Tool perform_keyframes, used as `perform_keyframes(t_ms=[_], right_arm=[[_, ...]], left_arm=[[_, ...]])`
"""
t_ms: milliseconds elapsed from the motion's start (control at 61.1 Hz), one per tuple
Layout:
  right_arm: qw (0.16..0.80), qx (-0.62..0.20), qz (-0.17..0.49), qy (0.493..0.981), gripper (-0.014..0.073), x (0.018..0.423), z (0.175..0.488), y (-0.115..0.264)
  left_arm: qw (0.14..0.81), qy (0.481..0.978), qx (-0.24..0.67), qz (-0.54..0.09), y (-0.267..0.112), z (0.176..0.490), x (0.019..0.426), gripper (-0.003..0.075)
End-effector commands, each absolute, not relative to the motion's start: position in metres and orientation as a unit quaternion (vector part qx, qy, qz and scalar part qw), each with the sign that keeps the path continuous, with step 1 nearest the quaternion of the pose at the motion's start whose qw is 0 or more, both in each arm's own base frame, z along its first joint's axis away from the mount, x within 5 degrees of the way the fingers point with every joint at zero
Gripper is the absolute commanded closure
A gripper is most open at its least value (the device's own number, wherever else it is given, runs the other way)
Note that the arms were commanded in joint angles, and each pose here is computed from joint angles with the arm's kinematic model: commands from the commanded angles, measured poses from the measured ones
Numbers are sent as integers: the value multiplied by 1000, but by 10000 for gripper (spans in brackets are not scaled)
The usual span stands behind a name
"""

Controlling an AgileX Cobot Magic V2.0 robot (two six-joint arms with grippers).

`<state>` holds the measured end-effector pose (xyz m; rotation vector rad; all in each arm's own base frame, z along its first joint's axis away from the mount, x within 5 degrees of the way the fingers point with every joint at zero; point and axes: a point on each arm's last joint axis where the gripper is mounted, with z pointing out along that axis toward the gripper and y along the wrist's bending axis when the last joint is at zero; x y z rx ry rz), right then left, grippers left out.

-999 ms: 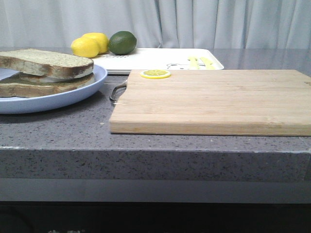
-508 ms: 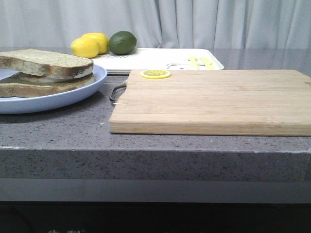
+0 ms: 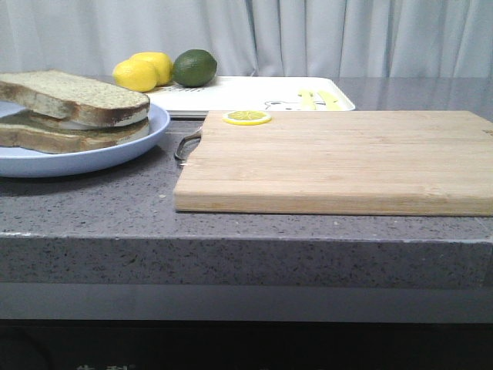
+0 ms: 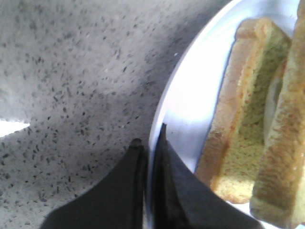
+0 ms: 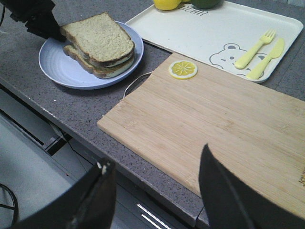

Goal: Place bread and move sandwich to tray
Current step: 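Lift the plate with the left gripper and lower it onto the white tray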

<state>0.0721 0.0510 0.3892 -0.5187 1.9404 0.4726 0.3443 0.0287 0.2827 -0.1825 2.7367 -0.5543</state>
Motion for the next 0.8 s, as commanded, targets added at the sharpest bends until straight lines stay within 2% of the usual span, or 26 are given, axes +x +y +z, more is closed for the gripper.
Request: perform_keyframes(t_ms=[0, 164, 295, 409, 786], right_arm=[[549, -205, 207, 783, 181, 73, 403, 51], [549, -205, 207, 783, 181, 73, 403, 51], [549, -205, 207, 783, 181, 73, 403, 51], [549, -205, 207, 783, 181, 73, 403, 51], [549, -205, 207, 783, 181, 73, 403, 51]], left_arm=[[234, 946, -52, -220, 22, 330, 339, 741], [286, 924, -47, -248, 18, 364, 345, 741], [328, 902, -60, -273, 16, 378, 352, 741], [342, 883, -72, -312, 9, 381, 362, 741], [329, 872, -41, -360, -44, 374, 430, 741]])
